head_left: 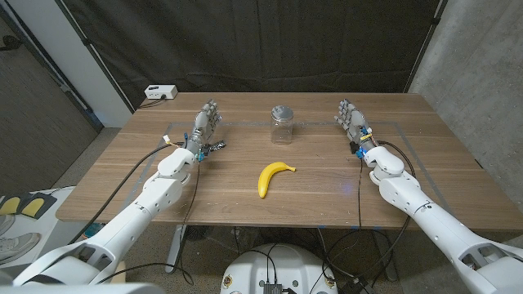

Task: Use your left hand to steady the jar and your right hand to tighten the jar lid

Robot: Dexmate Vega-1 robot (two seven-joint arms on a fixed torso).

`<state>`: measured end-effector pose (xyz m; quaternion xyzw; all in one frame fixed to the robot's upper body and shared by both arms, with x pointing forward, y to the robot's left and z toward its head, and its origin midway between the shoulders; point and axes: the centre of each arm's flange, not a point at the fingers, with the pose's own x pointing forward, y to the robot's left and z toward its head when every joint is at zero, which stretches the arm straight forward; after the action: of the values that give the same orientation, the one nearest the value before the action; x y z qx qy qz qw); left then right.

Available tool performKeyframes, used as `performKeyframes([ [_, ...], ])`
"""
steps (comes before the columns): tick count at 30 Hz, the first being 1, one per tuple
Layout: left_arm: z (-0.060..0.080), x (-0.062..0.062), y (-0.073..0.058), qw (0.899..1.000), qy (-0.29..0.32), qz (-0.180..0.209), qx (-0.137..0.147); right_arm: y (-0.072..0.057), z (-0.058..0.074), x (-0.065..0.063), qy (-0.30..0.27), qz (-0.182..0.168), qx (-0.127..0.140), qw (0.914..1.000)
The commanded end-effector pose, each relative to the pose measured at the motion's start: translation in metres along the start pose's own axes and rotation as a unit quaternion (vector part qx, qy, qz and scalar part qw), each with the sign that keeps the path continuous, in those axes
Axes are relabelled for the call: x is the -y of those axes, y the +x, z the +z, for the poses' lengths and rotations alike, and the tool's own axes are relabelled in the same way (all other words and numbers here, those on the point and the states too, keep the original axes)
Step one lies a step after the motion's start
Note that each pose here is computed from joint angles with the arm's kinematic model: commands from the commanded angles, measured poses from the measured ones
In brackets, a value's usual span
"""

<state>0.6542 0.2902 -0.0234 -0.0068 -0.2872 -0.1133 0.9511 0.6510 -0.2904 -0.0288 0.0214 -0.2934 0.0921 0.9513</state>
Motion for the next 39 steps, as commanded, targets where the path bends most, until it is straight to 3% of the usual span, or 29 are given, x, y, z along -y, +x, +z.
performKeyframes([
  [1,0.009,0.0,0.004,0.998,0.057,0.034,0.004,-0.007,0.002,-0.001,-0.01,-0.013,0.001,0.9999],
  [4,0.014,-0.002,0.007,0.996,0.09,0.028,0.002,-0.007,0.002,-0.002,-0.01,-0.014,0.002,0.9998],
  [17,0.037,0.002,0.035,0.978,0.199,-0.068,0.009,-0.013,0.002,-0.004,-0.014,-0.022,0.007,0.9996],
  [39,0.059,0.023,0.072,0.93,0.316,-0.189,-0.006,-0.033,0.003,-0.012,-0.014,-0.048,0.016,0.9986],
])
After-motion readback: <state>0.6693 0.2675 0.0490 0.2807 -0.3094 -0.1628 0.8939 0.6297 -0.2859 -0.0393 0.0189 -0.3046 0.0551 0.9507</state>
